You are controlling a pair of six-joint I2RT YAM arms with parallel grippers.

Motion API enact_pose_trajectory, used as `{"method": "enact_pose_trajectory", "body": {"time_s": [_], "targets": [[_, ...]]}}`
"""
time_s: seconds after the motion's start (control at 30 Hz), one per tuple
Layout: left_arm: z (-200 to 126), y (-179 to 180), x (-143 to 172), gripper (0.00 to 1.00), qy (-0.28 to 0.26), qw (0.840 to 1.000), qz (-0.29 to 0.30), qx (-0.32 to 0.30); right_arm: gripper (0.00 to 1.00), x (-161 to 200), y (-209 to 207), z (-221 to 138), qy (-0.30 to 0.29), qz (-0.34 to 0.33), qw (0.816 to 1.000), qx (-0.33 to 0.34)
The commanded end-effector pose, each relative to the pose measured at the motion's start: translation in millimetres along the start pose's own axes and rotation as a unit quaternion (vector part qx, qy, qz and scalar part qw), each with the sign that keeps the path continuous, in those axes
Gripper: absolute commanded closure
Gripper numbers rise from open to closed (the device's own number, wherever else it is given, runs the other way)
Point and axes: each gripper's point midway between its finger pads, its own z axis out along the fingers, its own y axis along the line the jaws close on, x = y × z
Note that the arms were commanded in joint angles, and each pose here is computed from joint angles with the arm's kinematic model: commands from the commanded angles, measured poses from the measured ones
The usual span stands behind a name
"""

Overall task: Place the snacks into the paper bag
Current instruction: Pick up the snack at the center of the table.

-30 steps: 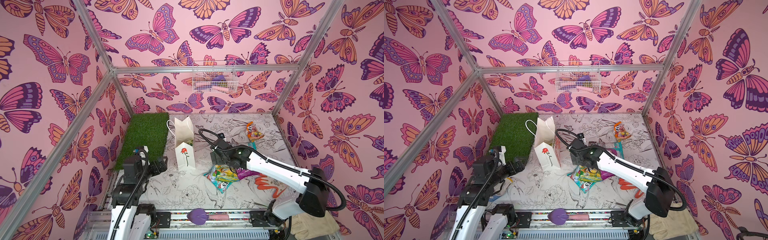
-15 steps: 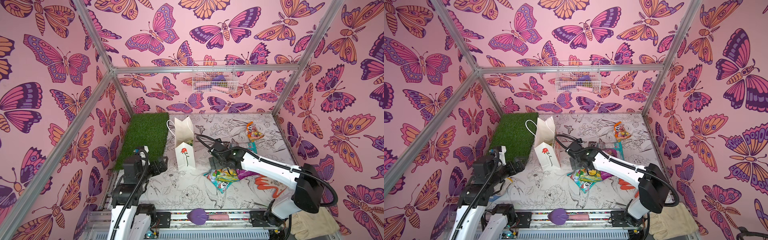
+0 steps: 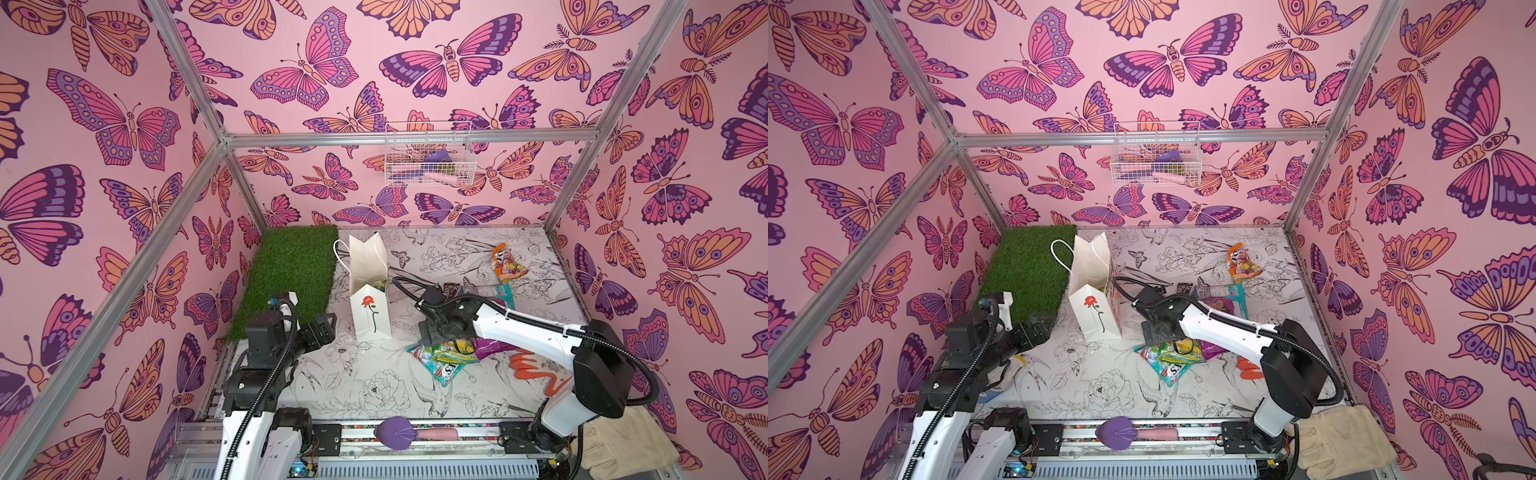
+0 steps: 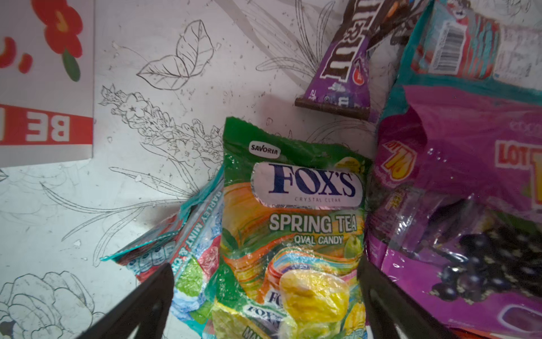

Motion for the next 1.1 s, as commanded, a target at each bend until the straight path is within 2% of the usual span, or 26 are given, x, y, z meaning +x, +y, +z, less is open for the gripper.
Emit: {"method": "enact_pose_trajectory", "body": {"time_s": [0.0, 0.77, 1.07], "targets": [[2, 1, 3, 0.00, 0.004, 1.000, 0.000, 0.001, 0.03, 13, -8, 3, 0.025, 0.016, 1.000, 0.004], [1, 0, 3, 0.00, 0.003, 1.000, 0.003, 0.002, 0.05, 45, -24, 31, 0.080, 0.036, 0.996, 0.009], [1, 1, 4, 0.00, 0.003, 1.000, 0.003, -0.001, 0.13, 52, -23, 43, 0.096, 0.039, 0.995, 0.001]]}}
